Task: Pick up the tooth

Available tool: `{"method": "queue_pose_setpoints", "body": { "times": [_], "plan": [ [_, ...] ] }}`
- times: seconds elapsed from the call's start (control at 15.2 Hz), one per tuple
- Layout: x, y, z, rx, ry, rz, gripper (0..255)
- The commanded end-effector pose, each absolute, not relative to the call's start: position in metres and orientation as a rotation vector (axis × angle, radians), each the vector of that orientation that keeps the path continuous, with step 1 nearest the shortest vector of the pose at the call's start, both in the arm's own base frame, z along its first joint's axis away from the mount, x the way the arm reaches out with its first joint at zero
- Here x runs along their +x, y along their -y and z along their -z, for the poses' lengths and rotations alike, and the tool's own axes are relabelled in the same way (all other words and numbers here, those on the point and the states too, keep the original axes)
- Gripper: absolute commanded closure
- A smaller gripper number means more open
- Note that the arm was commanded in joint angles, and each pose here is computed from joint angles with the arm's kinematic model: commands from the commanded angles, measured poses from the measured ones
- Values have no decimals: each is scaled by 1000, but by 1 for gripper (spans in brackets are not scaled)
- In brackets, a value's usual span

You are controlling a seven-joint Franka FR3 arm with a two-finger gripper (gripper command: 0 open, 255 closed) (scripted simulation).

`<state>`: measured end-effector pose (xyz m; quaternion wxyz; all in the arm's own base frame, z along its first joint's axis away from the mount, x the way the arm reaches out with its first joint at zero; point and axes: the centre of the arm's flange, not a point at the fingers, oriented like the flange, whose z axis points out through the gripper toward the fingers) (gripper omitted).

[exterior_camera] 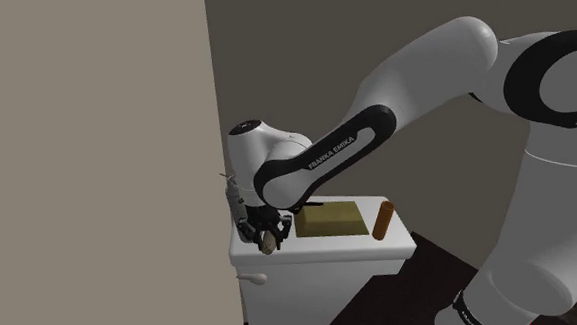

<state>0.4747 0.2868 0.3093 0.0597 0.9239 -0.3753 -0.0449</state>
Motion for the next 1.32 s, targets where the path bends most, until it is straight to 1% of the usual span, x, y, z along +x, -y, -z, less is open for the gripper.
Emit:
{"method": "queue_pose_setpoints", "body": {
  "times": [0.0, 0.13, 1.12, 1.25],
  "plan": [
    [475, -287, -309, 2797, 1137, 136, 255],
    [475, -286, -310, 2797, 1137, 136, 255],
    [475, -286, -389, 2797, 1137, 136, 255],
    [475, -286, -390, 2797, 1137, 136, 255]
  ]
}}
